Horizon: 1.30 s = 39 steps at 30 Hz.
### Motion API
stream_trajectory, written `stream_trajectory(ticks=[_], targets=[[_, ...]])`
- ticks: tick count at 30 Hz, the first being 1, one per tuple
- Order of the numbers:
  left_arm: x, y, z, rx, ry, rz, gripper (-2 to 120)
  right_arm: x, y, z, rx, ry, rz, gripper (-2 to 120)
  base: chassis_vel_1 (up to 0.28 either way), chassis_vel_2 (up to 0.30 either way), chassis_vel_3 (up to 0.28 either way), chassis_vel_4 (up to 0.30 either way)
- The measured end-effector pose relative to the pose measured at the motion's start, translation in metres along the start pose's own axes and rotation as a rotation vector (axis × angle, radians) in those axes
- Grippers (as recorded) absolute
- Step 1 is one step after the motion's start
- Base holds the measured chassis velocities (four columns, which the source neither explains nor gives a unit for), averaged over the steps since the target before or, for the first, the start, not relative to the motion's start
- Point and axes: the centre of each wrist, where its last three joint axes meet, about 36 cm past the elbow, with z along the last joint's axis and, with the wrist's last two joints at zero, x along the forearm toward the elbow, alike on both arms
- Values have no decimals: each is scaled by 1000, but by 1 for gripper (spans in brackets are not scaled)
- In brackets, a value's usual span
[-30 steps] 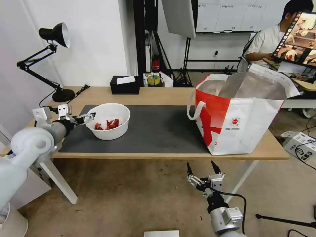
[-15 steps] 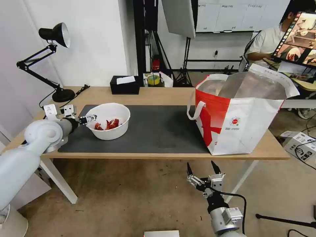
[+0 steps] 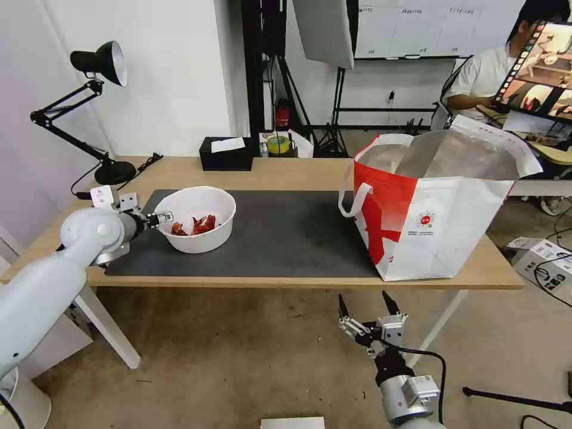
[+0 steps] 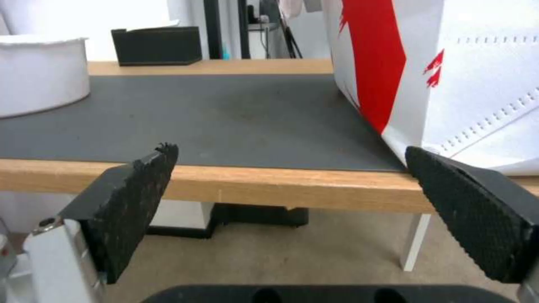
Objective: Pick up the trash from the table and place it into the takeout bag.
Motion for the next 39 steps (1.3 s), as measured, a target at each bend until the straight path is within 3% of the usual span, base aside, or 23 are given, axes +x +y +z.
stream_trajectory(ticks=[4, 7, 9, 11, 31, 39], targets=[[-1, -3, -5, -3, 31, 5, 99, 0, 0, 0, 0, 0, 0, 100, 0, 0, 0, 0], [-1, -5, -7, -10, 51, -3, 85, 0, 0, 0, 0, 0, 0, 100, 0, 0, 0, 0], [-1, -5, -8, -9, 54, -7, 83, 0, 0, 0, 0, 0, 0, 100, 0, 0, 0, 0], [-1, -6, -8, -9, 60, -10, 71, 0, 0, 0, 0, 0, 0, 100, 0, 0, 0, 0], [3, -15, -3, -23, 81, 26, 0, 0, 0, 0, 0, 0, 0, 100, 0, 0, 0, 0], [12, -16, -5, -1, 59, 49, 0, 0, 0, 0, 0, 0, 0, 100, 0, 0, 0, 0]])
